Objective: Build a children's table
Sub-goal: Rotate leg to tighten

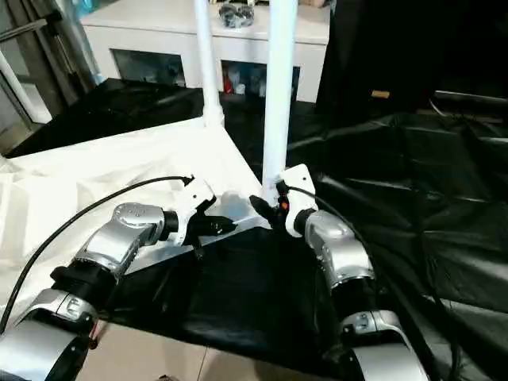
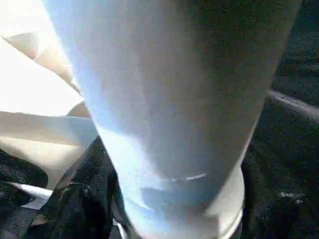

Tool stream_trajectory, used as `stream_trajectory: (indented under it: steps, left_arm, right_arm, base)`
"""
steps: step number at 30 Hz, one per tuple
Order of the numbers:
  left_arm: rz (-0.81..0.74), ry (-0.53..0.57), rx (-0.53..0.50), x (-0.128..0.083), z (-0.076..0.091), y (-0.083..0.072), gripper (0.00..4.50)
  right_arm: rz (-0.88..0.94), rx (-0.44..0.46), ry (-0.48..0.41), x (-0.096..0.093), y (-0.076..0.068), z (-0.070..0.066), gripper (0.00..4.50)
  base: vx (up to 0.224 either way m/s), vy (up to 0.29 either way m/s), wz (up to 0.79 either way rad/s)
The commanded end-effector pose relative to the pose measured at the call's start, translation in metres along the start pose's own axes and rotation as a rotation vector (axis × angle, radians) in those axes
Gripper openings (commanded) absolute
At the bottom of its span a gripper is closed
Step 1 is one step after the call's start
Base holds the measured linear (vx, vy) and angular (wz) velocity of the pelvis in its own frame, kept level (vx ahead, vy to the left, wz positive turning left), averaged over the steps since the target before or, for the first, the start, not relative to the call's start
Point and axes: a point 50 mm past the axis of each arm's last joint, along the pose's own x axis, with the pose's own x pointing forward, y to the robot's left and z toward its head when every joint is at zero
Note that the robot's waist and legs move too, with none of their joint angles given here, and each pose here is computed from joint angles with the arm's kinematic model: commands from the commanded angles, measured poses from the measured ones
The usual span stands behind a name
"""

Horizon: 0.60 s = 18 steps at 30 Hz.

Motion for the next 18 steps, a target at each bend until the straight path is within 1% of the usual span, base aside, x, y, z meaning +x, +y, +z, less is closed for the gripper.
stream_trajectory:
  steps: [1,3,4,5,6,8,10,12,13,14,15,16,18]
  left_arm:
    - [0.004,-0.039,0.048,0.015,0.015,-0.008,0.00]
    - [-0.032,-0.045,0.073,0.014,0.014,-0.012,0.00]
    - [-0.058,-0.044,0.085,0.013,0.012,-0.014,0.00]
    - [-0.058,-0.044,0.085,0.013,0.012,-0.014,0.00]
    - [-0.115,-0.054,0.121,0.008,0.011,-0.017,0.00]
    - [-0.177,-0.079,0.162,0.002,0.011,-0.021,0.00]
    - [-0.245,-0.090,0.165,-0.005,0.010,-0.024,0.00]
    - [-0.283,-0.069,0.199,-0.012,0.008,-0.023,0.00]
    - [-0.287,-0.065,0.206,-0.013,0.007,-0.023,0.00]
    - [-0.297,-0.052,0.209,-0.017,0.005,-0.022,0.00]
    - [-0.297,-0.052,0.209,-0.017,0.005,-0.022,0.00]
    - [-0.324,-0.044,0.219,-0.021,0.003,-0.022,0.00]
    - [-0.335,-0.039,0.223,-0.022,0.003,-0.023,0.00]
  right_arm:
    - [0.226,0.038,0.051,0.021,0.050,-0.012,3.44]
    - [0.243,-0.002,0.053,0.019,0.048,-0.011,3.50]
    - [0.253,-0.031,0.049,0.017,0.047,-0.010,3.77]
    - [0.253,-0.031,0.049,0.017,0.047,-0.010,3.77]
    - [0.298,-0.055,0.031,0.011,0.043,-0.006,3.77]
    - [0.378,-0.097,0.029,0.002,0.040,-0.004,3.77]
    - [0.490,-0.152,0.033,-0.011,0.038,-0.002,3.77]
    - [0.598,-0.207,0.052,-0.024,0.036,0.000,3.77]
    - [0.614,-0.217,0.056,-0.026,0.036,0.000,3.77]
    - [0.667,-0.249,0.080,-0.034,0.033,0.000,3.77]
    - [0.667,-0.249,0.080,-0.034,0.033,0.000,3.77]
    - [0.710,-0.278,0.106,-0.040,0.028,0.000,3.77]
    - [0.724,-0.288,0.115,-0.043,0.026,0.000,3.77]
  base:
    - [0.000,0.000,0.00]
    - [0.000,0.000,0.00]
    - [0.000,0.000,0.00]
    - [0.000,0.000,0.00]
    - [0.000,0.000,0.00]
    - [0.000,0.000,0.00]
    - [0.000,0.000,0.00]
    - [0.000,0.000,0.00]
    - [0.000,0.000,0.00]
    - [0.000,0.000,0.00]
    - [0.000,0.000,0.00]
    - [0.000,0.000,0.00]
    - [0.000,0.000,0.00]
